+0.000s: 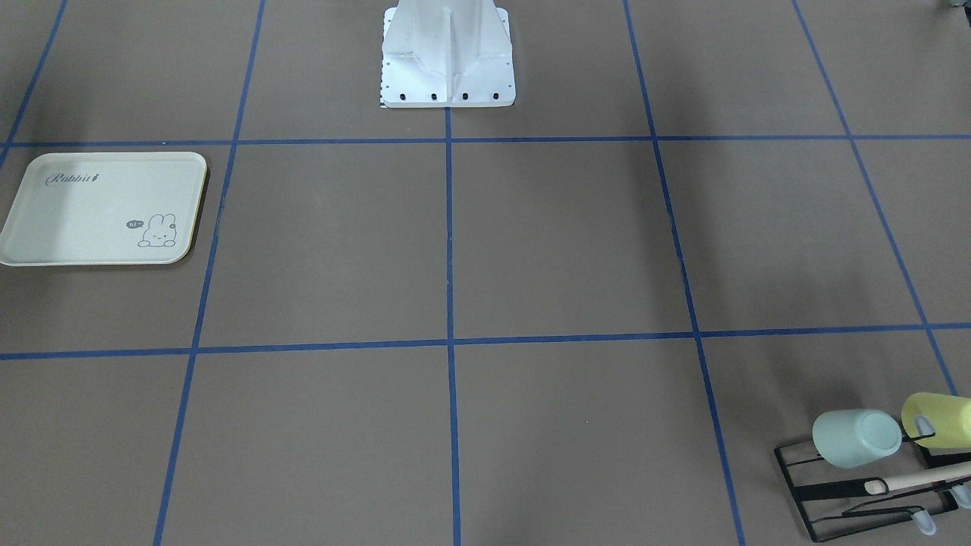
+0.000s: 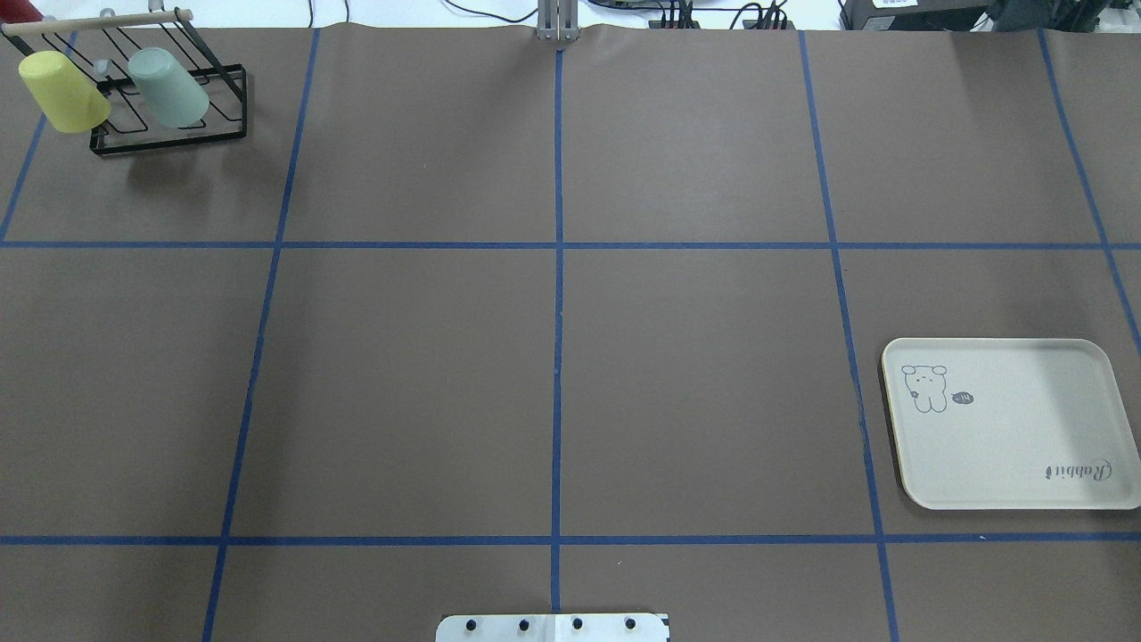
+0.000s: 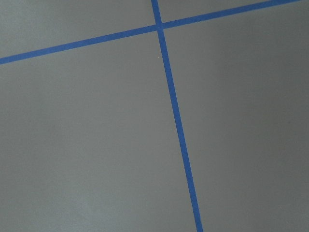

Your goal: Left arm grabs green cup and hands to right arm on tray

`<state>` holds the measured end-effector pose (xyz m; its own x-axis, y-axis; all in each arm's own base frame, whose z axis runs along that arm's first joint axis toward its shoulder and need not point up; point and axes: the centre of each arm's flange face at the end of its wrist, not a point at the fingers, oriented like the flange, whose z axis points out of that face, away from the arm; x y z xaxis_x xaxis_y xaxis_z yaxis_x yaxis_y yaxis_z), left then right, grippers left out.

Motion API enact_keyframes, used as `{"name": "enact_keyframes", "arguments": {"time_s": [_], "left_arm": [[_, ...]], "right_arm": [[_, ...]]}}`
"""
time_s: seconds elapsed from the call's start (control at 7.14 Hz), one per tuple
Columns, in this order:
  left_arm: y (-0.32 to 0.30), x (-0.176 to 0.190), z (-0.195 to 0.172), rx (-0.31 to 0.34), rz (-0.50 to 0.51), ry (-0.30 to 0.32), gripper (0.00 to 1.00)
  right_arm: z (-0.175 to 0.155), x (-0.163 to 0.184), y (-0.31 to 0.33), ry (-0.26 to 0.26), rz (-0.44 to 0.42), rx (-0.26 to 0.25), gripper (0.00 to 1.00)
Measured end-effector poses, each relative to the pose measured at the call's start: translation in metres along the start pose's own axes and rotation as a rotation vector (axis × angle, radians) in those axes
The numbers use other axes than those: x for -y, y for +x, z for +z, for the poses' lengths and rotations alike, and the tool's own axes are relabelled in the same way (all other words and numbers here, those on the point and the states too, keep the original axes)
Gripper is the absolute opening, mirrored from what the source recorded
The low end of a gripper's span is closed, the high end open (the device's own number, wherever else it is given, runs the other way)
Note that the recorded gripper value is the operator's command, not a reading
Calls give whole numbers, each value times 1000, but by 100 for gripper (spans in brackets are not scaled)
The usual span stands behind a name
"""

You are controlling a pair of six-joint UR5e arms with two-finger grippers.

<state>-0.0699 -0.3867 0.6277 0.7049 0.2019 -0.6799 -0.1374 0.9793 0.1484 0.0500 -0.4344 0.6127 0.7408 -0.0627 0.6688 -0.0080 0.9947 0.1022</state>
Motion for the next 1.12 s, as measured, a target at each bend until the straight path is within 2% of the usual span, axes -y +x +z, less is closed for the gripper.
{"name": "enact_keyframes", "arguments": {"time_s": [0.7,1.12], "left_arm": [[7,7,-8,6,29,28,100],[19,44,-28,17,82,83,100]], "right_arm": [[-4,12,-7,12,-6,1,100],[-7,27,-17,22,-27,1,100]]}}
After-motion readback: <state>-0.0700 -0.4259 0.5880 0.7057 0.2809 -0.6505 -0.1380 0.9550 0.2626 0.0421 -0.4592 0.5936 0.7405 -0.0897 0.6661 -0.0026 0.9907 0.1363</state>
